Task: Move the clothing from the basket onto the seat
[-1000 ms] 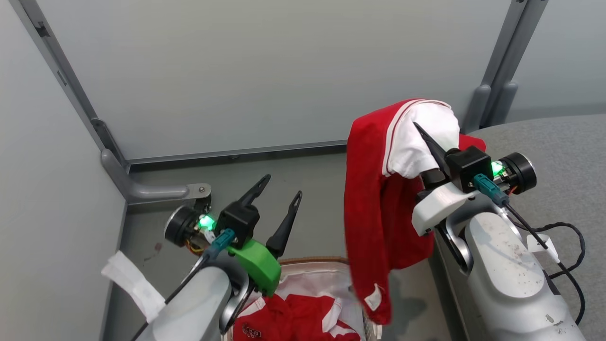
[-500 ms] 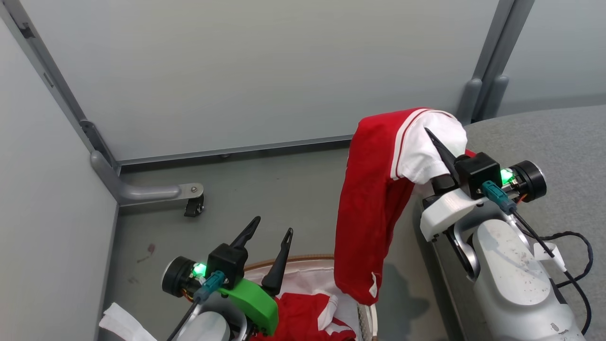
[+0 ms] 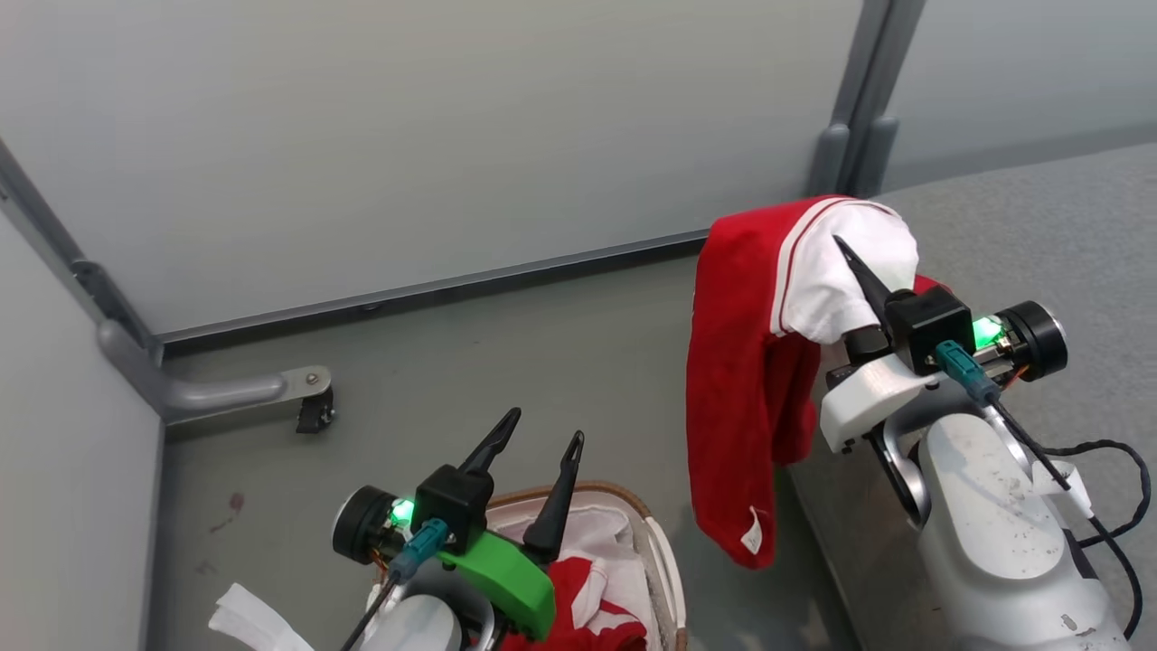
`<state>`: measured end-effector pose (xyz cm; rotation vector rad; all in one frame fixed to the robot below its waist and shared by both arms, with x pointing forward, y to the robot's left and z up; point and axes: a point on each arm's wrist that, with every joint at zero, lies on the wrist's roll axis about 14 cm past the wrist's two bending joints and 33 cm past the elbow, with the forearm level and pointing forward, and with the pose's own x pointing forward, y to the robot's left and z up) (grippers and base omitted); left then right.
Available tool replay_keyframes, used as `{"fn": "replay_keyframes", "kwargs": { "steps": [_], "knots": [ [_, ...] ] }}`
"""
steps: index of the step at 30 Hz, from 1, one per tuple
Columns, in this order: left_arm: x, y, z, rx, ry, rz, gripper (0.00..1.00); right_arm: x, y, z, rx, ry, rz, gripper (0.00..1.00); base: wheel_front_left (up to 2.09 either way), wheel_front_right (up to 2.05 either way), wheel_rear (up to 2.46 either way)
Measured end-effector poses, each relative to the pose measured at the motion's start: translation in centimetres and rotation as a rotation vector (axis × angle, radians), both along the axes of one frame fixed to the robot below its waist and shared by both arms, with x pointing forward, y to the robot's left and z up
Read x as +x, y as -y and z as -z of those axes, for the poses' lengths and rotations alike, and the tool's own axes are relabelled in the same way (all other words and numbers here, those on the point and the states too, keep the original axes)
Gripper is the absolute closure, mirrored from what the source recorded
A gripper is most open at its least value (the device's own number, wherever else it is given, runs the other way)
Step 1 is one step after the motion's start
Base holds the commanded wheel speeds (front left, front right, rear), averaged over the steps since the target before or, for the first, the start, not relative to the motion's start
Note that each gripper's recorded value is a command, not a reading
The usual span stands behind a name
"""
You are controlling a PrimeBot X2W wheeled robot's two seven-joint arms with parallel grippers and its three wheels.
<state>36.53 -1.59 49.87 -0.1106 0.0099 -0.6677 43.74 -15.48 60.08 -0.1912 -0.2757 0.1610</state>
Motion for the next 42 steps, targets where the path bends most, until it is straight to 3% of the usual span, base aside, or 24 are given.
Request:
{"fn": "replay_keyframes", "kwargs": {
  "steps": [16, 26, 42],
  "knots": [
    [-1.6, 8.9, -0.5, -0.047, -0.002, 0.281, 0.00, -3.7, 10.8, 0.8, -0.030, -0.016, 0.299, 1.00, 0.00, 0.00, 0.00],
    [-0.9, 10.8, 1.1, -0.056, -0.043, 0.342, 0.00, -2.2, 13.2, 1.6, -0.081, -0.054, 0.345, 1.00, 0.00, 0.00, 0.00],
    [4.9, 10.5, 4.0, -0.048, -0.027, 0.338, 0.00, 7.8, 22.3, -11.5, -0.275, 0.196, 0.503, 1.00, 0.00, 0.00, 0.00]
  ]
}}
